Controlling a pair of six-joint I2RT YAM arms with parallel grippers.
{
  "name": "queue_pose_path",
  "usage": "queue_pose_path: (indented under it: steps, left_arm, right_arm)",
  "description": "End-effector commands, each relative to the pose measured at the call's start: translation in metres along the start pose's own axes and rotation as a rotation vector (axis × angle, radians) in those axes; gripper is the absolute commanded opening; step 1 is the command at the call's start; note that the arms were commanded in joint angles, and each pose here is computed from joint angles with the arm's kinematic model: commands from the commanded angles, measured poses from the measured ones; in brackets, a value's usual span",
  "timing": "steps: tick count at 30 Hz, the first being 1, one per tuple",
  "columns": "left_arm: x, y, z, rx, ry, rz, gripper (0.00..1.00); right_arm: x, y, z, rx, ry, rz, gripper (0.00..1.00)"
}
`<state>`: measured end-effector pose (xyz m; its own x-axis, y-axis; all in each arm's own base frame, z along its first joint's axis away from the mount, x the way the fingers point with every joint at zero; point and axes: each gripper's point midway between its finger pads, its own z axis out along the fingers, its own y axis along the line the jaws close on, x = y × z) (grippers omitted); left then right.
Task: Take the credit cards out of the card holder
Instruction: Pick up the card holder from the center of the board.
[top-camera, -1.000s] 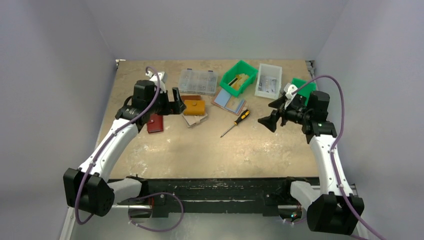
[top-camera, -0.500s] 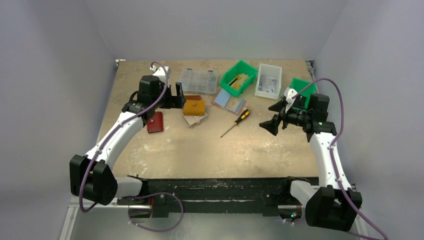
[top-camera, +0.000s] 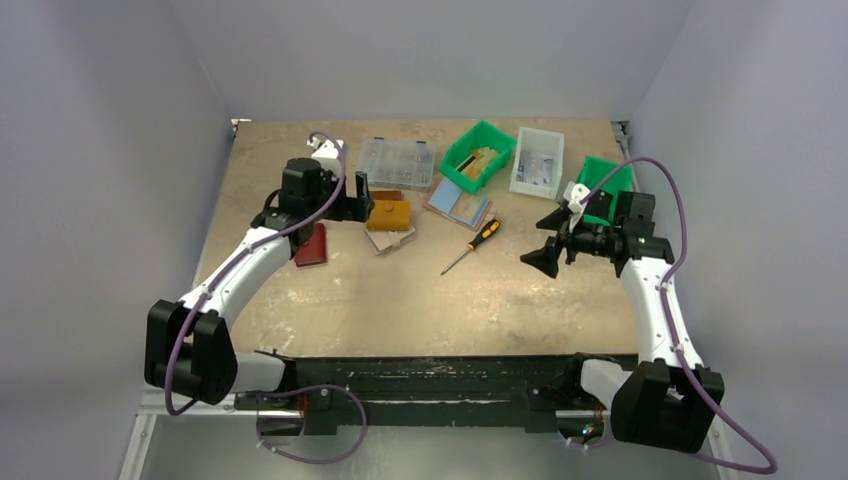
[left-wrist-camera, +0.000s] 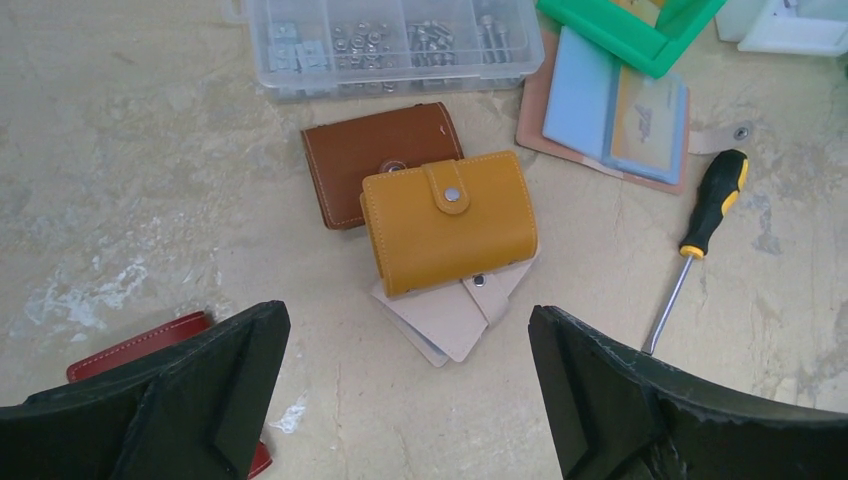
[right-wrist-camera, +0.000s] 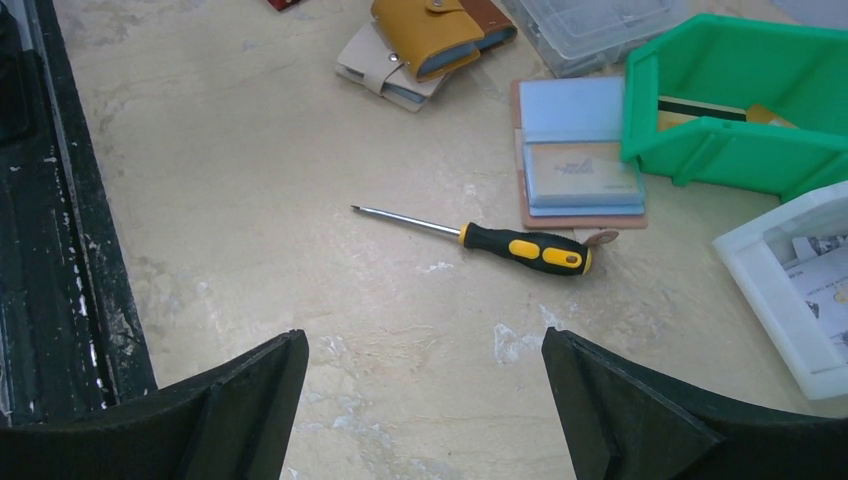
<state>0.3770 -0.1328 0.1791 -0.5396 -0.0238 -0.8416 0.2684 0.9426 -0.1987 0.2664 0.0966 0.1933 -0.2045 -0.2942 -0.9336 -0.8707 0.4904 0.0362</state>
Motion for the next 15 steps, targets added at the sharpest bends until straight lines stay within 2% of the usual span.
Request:
queue_pose_path:
  steps: [1, 4, 9, 15]
  left_arm:
    - [-0.016, -0.008, 0.008, 0.084, -0.04, 0.006, 1.0]
    - [-0.016, -0.007, 0.021, 0.116, -0.006, -0.065, 0.98]
    - [0.006, -0.008, 0.048, 0.143, 0.135, -0.168, 0.91]
    - [0.04, -0.005, 0.061, 0.114, 0.214, -0.292, 0.76]
  right_arm:
    - [-0.023, -0.004, -0.01, 0.043, -0.028, -0.087, 0.99]
    - [-0.024, -0.003, -0.013, 0.066, -0.041, -0.089, 0.99]
    - [-0.027, -0.003, -0.017, 0.107, -0.053, -0.097, 0.99]
    - [-0.028, -0.004, -0.021, 0.134, -0.055, -0.098, 0.99]
